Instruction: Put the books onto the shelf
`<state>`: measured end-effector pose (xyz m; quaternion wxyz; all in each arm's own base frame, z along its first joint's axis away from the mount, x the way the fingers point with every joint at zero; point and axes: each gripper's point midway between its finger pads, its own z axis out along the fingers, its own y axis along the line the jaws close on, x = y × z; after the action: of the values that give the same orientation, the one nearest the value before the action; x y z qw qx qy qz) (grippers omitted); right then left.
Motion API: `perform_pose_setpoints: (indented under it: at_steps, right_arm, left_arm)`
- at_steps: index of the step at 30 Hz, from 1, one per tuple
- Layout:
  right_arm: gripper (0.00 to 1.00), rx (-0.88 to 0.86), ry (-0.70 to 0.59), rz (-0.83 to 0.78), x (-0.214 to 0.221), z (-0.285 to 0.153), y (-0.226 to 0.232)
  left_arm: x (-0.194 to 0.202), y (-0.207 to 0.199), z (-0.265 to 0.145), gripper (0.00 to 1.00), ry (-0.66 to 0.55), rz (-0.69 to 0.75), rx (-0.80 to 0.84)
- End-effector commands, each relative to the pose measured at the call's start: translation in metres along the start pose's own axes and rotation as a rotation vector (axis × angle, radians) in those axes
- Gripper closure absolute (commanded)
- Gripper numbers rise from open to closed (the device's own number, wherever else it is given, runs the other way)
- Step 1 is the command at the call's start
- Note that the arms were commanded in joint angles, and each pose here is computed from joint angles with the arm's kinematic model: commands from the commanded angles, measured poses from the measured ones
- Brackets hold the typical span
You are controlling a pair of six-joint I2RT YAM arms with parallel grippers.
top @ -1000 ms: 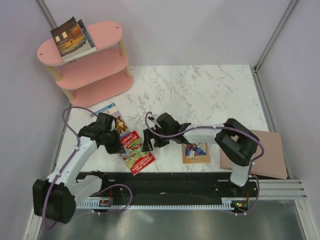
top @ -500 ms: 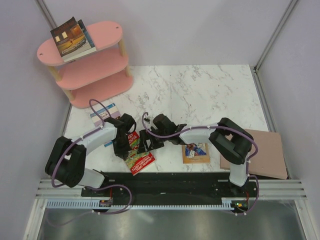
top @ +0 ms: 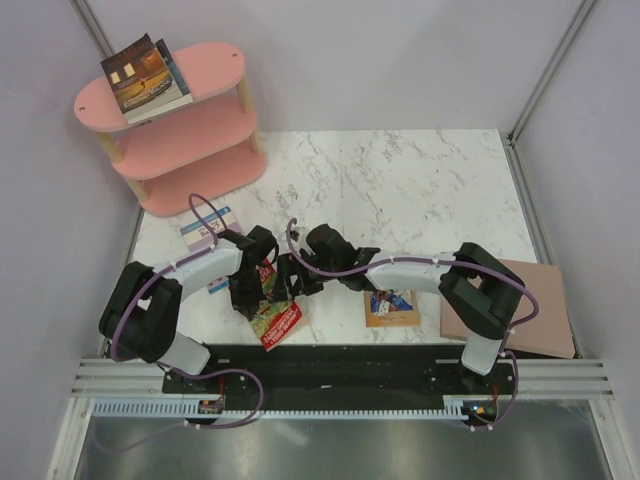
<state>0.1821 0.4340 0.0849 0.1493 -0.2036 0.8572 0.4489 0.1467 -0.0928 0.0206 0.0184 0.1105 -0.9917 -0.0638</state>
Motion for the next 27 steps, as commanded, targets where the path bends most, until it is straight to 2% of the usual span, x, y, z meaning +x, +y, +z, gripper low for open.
perform_pose_setpoints:
  at_steps: [1,9,10,12,14,15,16,17,21,27]
  right_arm:
    - [0.13,-0.076,-0.055,-0.029,-0.011,-0.007,0.032]
    - [0.21,0.006,0.049,0.016,0.016,0.015,0.003]
    - [0.32,0.008,0.062,0.018,0.019,0.017,0.001]
    - [0.41,-0.005,0.082,0.020,0.022,0.020,0.002]
    - [0.56,-0.030,0.077,0.024,0.021,0.022,0.006]
    - [0.67,-0.046,0.079,0.025,0.021,0.023,0.009]
    - [0.84,-0.060,0.068,0.022,0.020,0.023,0.011]
    - [0.87,-0.075,0.064,0.032,0.020,0.022,0.013]
    - [0.85,-0.156,0.023,0.031,0.013,0.019,0.029]
    - [0.68,-0.232,0.018,0.046,0.014,0.023,0.039]
  left_arm:
    - [-0.007,-0.008,0.030,0.98,-0.050,-0.038,0.004]
    - [-0.008,-0.010,0.029,0.98,-0.056,-0.034,0.022]
    - [-0.007,-0.010,0.029,0.98,-0.054,-0.032,0.022]
    - [-0.008,-0.011,0.029,0.98,-0.054,-0.032,0.027]
    - [-0.008,-0.011,0.029,0.98,-0.055,-0.031,0.028]
    - [-0.007,-0.011,0.029,0.98,-0.054,-0.029,0.029]
    - [-0.008,-0.011,0.029,0.98,-0.057,-0.030,0.030]
    - [-0.008,-0.011,0.029,0.98,-0.057,-0.030,0.030]
    - [-0.008,-0.011,0.030,0.98,-0.058,-0.025,0.027]
    - [-0.010,-0.015,0.031,0.98,-0.058,-0.021,0.034]
